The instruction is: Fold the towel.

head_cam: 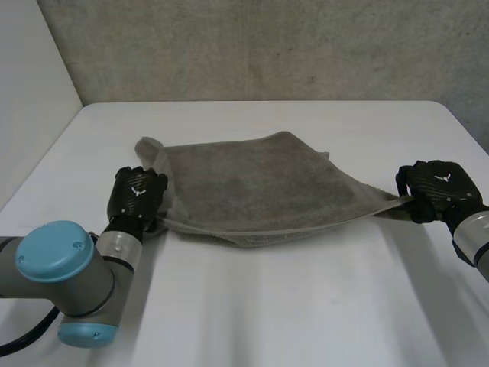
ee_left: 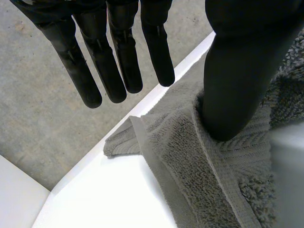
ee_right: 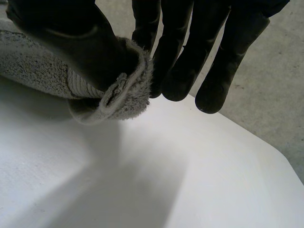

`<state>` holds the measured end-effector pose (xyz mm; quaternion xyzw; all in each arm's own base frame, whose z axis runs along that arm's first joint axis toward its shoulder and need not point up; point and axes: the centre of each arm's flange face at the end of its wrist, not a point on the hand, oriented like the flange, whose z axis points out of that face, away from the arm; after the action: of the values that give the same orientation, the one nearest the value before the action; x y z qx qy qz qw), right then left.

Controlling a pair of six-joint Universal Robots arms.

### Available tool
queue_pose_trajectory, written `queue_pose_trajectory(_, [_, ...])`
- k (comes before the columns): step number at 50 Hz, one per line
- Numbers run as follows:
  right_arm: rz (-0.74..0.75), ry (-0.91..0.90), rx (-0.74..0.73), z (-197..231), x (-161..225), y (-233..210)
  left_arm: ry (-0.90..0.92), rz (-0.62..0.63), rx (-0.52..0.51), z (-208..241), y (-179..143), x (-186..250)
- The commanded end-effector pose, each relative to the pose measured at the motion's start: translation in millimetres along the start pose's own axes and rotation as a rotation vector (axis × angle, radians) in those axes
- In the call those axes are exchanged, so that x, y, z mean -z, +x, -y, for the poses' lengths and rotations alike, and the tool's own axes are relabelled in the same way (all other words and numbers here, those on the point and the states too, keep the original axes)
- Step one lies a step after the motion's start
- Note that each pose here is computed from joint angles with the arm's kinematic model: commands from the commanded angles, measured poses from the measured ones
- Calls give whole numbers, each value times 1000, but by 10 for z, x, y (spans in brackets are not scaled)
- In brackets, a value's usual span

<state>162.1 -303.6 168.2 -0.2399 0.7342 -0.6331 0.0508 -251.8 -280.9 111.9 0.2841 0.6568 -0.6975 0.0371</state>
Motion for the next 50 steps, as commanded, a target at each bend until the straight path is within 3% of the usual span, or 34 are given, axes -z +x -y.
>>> queue_pose_trajectory(1, [-3, -1, 0, -2, -1, 9, 10, 0, -1, 35, -13, 5])
queue_pose_trajectory(18, [-11, 28, 22, 92, -2, 39, -44, -30, -9, 87, -133, 63])
queue_pose_trajectory(23, [-8, 119, 93, 728, 200, 118, 2, 5, 0, 491, -382, 163])
queue_pose_trajectory(26, [7, 137, 103, 901, 266, 131, 81, 39, 3, 851, -570, 264])
queue_pose_trajectory(28, [38, 175, 123, 1250, 388, 155, 179, 72, 20, 1208, -736, 379])
queue_pose_trajectory(31, [68, 190, 137, 1594, 537, 167, 222, 81, 28, 1351, -796, 434])
queue_pose_trajectory(36, [71, 118, 191, 1788, 626, 296, 291, 82, 31, 1744, -965, 607])
queue_pose_trajectory(42, [164, -77, 359, 1614, 494, 269, 200, -8, 31, 1679, -894, 551])
queue_pose_trajectory(50, [244, -275, 449, 1200, 93, -2, -109, -155, 29, 1026, -609, 72])
